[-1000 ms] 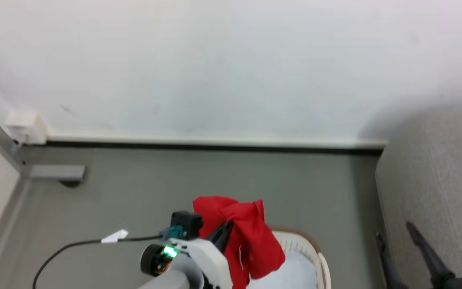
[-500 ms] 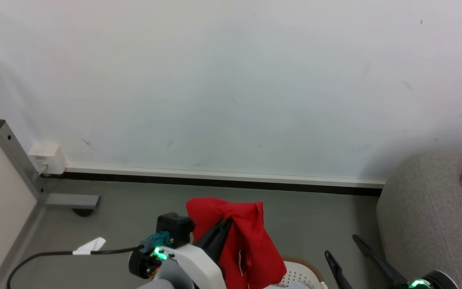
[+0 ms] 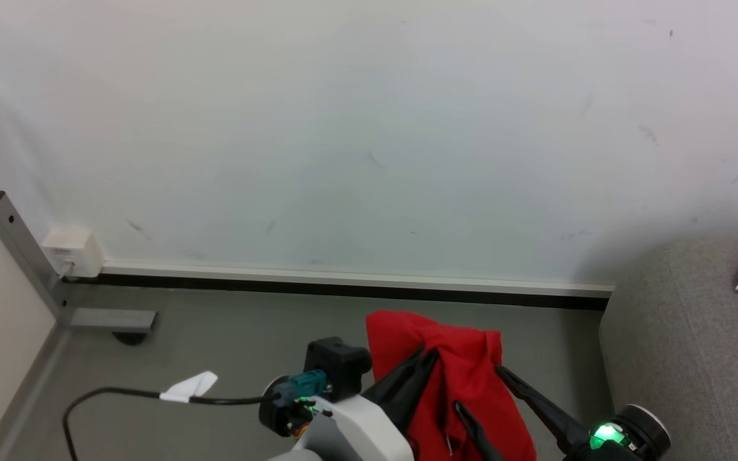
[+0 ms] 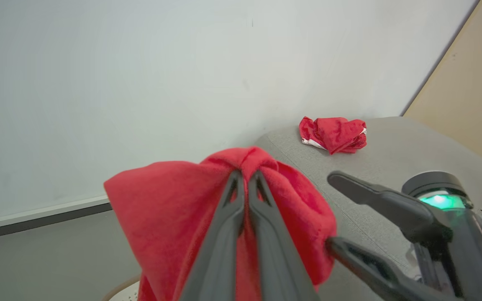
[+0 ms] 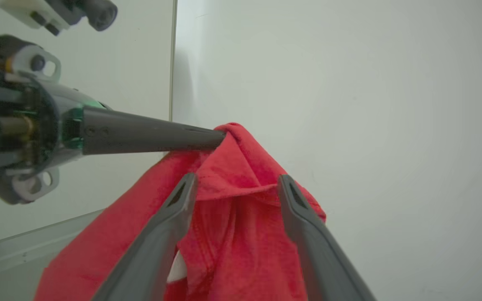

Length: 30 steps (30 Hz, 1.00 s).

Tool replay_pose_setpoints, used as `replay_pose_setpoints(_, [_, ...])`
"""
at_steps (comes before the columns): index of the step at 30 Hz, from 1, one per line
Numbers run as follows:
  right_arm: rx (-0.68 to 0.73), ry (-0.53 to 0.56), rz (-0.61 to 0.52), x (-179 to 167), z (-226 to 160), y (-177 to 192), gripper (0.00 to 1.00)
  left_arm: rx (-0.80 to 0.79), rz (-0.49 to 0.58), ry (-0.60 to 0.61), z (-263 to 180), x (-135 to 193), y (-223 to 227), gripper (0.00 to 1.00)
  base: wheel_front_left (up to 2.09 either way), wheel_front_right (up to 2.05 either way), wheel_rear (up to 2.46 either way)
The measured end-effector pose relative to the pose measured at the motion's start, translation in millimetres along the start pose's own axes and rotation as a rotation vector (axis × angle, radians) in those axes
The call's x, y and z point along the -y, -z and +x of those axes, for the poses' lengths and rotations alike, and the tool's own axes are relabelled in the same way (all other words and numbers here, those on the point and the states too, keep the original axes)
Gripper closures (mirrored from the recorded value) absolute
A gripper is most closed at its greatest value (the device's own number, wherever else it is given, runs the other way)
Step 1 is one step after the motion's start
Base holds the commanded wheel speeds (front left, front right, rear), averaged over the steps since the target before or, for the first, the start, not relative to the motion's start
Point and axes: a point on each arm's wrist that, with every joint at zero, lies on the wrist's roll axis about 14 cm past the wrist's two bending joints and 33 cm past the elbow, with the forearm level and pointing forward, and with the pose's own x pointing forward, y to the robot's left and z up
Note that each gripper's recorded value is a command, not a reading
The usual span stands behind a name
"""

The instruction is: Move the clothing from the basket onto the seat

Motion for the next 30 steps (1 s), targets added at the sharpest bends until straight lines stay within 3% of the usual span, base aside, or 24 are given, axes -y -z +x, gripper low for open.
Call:
replay_pose_setpoints(16, [-0.086,0.083,-0.069,29.4,-6.2,23.6,0.00,-0.014,-0.029,0.235,7.5,71.1,-1.8,1.00,0.00,0.00,0.00])
replay_pose_setpoints(17, [-0.096,0.081,-0.064,28.9,-7.1,26.6,0.23,-0.015,-0.029,0.239,7.4,72.5,-1.6,1.00,0.00,0.00,0.00])
replay_pose_setpoints(18, [-0.100,0.078,-0.062,28.4,-7.3,27.7,0.80,-0.018,-0.027,0.243,7.3,73.2,-0.7,1.00,0.00,0.00,0.00])
replay_pose_setpoints(19, [-0.102,0.080,-0.050,28.9,-7.3,28.7,1.00,-0.021,-0.026,0.243,7.4,73.2,0.2,1.00,0.00,0.00,0.00])
replay_pose_setpoints(27, [-0.108,0.094,-0.037,38.2,-12.1,27.5,1.00,-0.037,-0.014,0.247,10.5,73.2,7.0,1.00,0.00,0.00,0.00])
replay_pose_setpoints(28, [-0.105,0.105,-0.035,41.6,-13.1,26.3,1.00,-0.031,-0.011,0.241,11.9,71.7,6.7,0.93,0.00,0.00,0.00])
replay_pose_setpoints(30, [-0.097,0.123,-0.039,48.6,-14.9,23.0,1.00,-0.024,0.015,0.230,14.5,68.0,8.7,0.15,0.00,0.00,0.00])
